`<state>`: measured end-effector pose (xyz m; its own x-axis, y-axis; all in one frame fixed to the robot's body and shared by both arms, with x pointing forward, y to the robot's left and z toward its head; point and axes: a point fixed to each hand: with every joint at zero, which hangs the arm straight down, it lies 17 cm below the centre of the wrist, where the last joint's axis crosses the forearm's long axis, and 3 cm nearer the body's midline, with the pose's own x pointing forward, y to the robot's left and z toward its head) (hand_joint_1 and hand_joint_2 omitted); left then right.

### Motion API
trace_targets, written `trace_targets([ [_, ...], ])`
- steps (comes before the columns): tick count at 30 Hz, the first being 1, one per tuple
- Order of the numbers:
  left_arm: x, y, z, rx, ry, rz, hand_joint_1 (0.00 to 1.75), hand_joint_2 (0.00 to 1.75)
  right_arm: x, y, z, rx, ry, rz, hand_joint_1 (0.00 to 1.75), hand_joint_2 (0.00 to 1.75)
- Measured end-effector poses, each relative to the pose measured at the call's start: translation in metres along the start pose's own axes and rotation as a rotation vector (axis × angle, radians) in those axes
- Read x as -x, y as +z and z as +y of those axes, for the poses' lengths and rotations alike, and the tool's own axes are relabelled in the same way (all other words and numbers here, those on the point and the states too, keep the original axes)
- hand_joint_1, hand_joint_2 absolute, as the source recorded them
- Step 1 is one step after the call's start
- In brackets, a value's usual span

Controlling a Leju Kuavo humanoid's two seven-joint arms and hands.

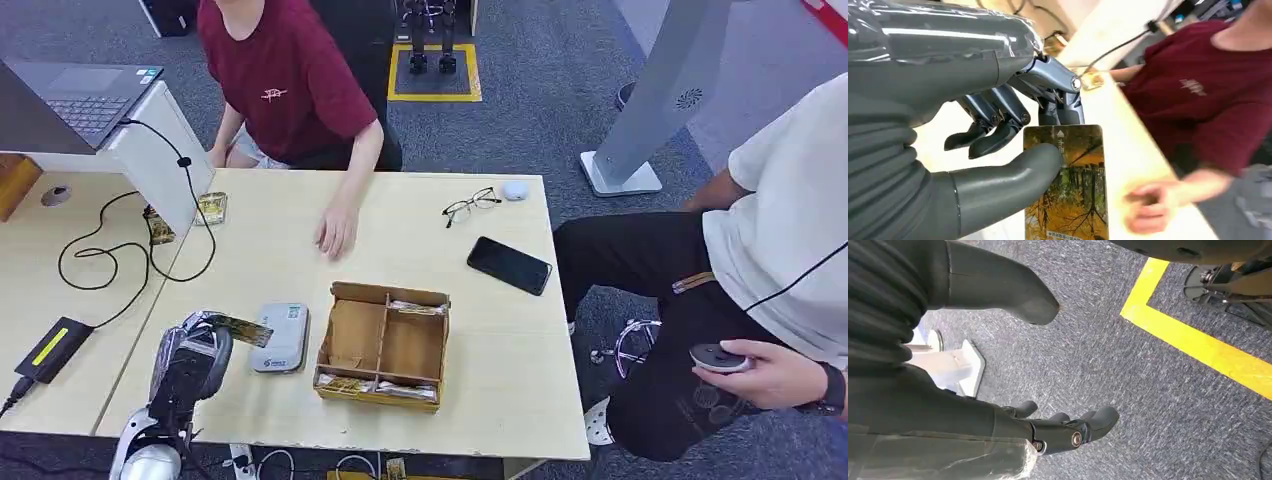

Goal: Pass the card to the sensor for recognition and then transmit it.

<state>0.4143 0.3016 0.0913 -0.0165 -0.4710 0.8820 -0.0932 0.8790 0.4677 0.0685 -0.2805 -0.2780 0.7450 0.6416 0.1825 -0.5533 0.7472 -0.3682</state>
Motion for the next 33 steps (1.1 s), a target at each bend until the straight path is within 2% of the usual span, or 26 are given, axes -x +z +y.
trace_targets([
  [4, 0.018, -0.005, -0.005, 0.023, -0.009, 0.081, 1.75, 1.75, 0.001, 0.0, -0.001, 0.003, 0.007, 0.006, 0.0, 1.75],
  [9, 0.027, -0.007, -0.009, 0.032, -0.022, 0.102, 1.75, 1.75, 0.001, 0.0, -0.001, 0.004, 0.009, 0.007, 0.0, 1.75],
  [15, 0.05, -0.012, -0.014, 0.028, -0.196, 0.179, 1.75, 1.75, 0.001, 0.0, 0.0, 0.0, 0.012, 0.015, 0.0, 1.75],
  [33, 0.078, -0.011, -0.046, 0.062, -0.325, 0.249, 1.75, 1.75, -0.006, 0.0, 0.001, -0.001, 0.04, 0.006, 0.0, 1.75],
])
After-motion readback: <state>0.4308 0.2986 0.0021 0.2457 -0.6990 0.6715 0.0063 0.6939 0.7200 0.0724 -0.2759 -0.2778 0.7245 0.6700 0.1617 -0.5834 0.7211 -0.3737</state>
